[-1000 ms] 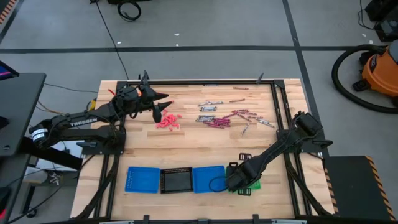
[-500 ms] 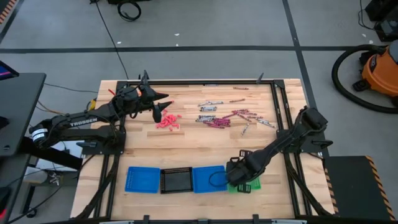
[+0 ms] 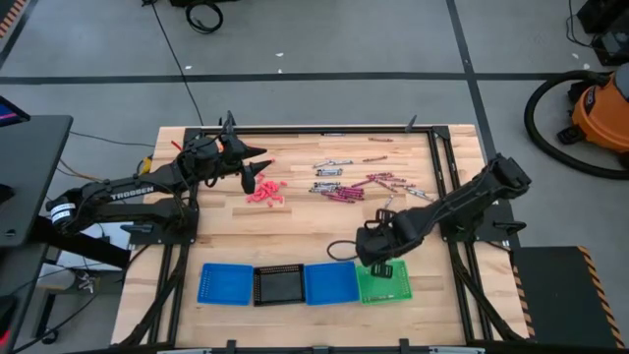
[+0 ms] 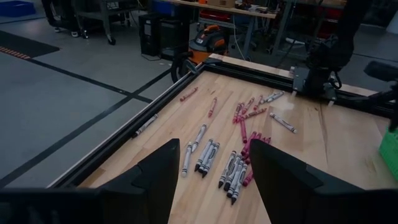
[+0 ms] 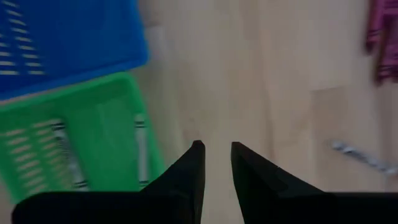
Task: Sort crayons
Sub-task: Put the white crayon into the green bin
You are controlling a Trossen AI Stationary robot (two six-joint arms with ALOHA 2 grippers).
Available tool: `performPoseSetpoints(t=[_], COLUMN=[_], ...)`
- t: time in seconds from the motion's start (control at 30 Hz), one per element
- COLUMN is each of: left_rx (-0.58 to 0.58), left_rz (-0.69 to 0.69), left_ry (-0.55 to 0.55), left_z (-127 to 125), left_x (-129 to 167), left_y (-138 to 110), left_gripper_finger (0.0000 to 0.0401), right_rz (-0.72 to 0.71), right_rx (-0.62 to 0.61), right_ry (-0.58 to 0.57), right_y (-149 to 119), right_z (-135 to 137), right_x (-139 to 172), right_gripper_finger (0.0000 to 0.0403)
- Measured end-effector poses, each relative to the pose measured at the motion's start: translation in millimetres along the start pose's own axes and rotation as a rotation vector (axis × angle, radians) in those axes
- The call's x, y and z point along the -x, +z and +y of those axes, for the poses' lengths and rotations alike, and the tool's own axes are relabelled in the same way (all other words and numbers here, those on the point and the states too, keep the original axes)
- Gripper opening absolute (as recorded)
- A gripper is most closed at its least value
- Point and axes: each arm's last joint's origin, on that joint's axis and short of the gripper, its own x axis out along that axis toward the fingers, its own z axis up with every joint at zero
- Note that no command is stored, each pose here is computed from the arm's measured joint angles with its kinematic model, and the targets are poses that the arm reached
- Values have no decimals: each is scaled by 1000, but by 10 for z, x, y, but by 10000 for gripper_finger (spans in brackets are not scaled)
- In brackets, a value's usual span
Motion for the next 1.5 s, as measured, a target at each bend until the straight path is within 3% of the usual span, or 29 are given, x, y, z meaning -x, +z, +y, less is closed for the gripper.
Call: performPoseSetpoints(t=[0.33, 0.73, 0.93, 1.17, 1.5], left_rx=[2, 3, 3, 3, 5], left_rz=[0, 9, 8, 10, 28], left_ry=[0, 1, 1, 1, 2], left_z=[0, 1, 1, 1, 2], left_x=[0, 0, 0, 0, 1], left_y=[0, -8, -8, -10, -27], left_gripper_finger=[205, 205, 205, 205, 205], right_rz=[118, 288, 300, 275, 289], right_rx=[35, 212, 252, 293, 344], right_ry=[-108, -99, -71, -77, -35], right_y=[55, -85, -111, -78, -216], right_z=[-495, -1045, -1265, -1427, -1521], right_x=[-203, -585, -702, -748, -924], right_gripper_finger=[85, 87, 118, 154, 143])
